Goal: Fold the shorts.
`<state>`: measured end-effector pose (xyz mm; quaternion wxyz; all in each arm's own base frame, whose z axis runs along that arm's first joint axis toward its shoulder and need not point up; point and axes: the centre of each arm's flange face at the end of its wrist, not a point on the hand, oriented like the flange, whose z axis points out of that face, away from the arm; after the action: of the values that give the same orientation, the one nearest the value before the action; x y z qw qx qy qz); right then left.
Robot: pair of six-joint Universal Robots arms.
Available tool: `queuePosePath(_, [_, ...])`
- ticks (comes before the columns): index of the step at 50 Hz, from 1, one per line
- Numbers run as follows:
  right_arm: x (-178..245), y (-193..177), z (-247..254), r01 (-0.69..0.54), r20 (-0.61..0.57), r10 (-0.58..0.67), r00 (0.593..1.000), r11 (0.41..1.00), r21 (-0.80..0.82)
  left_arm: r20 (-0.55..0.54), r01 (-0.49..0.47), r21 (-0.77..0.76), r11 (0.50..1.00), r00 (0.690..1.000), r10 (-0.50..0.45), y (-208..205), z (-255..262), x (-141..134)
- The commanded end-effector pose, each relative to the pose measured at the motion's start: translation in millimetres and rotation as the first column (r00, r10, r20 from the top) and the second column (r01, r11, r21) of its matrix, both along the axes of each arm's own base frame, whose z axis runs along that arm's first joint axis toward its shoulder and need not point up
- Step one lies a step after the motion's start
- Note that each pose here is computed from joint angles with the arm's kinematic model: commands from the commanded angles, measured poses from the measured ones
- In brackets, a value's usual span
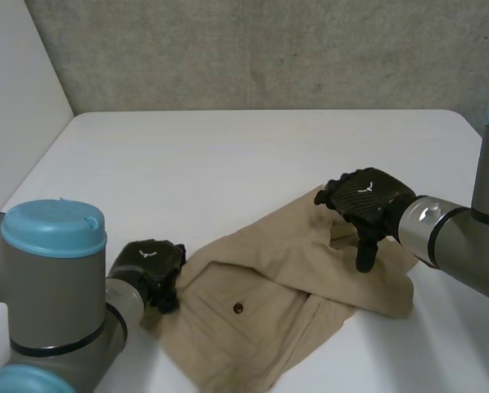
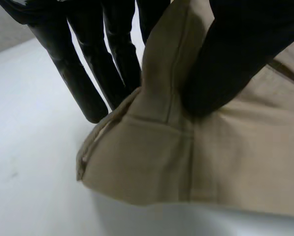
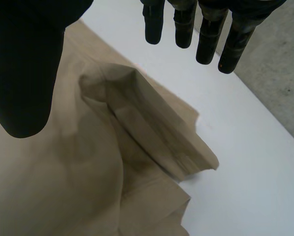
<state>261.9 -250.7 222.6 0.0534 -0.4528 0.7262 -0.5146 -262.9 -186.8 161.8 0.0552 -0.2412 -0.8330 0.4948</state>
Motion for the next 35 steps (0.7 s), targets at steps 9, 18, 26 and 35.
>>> queuePosePath(9, [-13, -12, 19, 0.082, 0.04, -0.078, 0.996, 0.991, -0.105, -0.248, -0.264, -0.695, 0.669, 0.961, 0.121, -59, 201, 26])
queuePosePath(18, [-23, -18, 29, 0.126, 0.072, -0.118, 0.99, 0.985, -0.117, -0.155, 0.004, -0.763, 0.647, 0.97, -0.189, -14, 205, -57])
queuePosePath(26, [-30, -24, 31, 0.148, 0.077, -0.14, 0.987, 0.981, -0.123, 0.069, 0.371, -0.477, 0.797, 0.92, -0.387, 38, 44, -133])
queuePosePath(35, [-33, -29, 34, 0.159, 0.081, -0.149, 0.986, 0.978, -0.133, 0.151, 0.486, -0.369, 0.792, 0.872, -0.465, 82, 1, -146])
